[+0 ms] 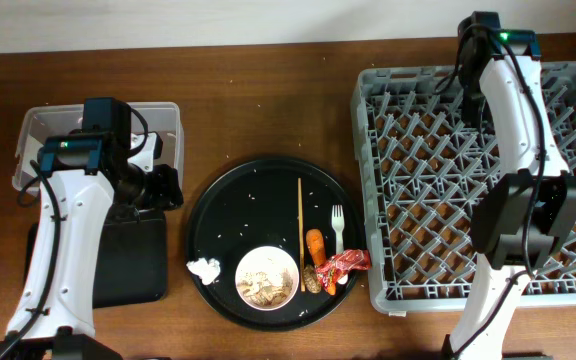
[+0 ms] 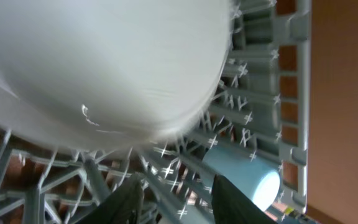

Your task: Sort waste into correct bins and load items into the dishwasher rack

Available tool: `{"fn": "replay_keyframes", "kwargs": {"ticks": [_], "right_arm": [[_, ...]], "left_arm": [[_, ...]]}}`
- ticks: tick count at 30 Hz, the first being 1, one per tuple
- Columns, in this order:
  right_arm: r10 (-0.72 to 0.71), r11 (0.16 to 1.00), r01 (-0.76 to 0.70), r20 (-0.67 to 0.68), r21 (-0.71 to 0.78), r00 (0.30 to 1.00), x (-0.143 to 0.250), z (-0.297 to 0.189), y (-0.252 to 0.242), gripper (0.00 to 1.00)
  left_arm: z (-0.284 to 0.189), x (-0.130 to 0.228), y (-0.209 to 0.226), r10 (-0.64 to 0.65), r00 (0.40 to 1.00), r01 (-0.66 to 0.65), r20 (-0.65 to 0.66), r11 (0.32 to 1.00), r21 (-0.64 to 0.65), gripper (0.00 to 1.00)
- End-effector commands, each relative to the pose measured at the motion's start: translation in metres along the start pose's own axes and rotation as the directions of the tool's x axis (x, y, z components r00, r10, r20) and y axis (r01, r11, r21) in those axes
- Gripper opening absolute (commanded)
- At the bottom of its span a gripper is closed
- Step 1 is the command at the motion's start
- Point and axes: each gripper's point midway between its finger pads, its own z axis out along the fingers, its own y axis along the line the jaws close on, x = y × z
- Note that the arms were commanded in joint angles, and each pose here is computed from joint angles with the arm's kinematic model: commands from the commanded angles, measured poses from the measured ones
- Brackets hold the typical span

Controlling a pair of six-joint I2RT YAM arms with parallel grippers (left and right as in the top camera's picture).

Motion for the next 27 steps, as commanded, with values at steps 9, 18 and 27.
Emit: {"fn": "replay_keyframes", "kwargs": {"ticks": [9, 18, 27], "right_arm": [[0.147, 0.988, -0.146, -0.020, 0.058, 0.989, 0.004, 0.009, -0.024, 0.43], [0.379, 0.836, -0.342, 0.001, -0.428, 0.925, -0.036, 0.013, -0.048, 0.48], [0.379, 0.668, -0.288, -0.019, -0.687, 0.925, -0.042, 0.034, -0.062, 0.58]], "left_arm": [[-0.006, -0.002, -0.002, -0.010, 1.000, 0.010, 0.019, 1.000, 0.013, 0.62], [-0.006, -0.002, -0.002, -0.010, 1.000, 0.010, 0.018, 1.000, 0.013, 0.62], [-0.006, -0.002, -0.002, -0.010, 1.000, 0.010, 0.019, 1.000, 0.013, 0.62]]}}
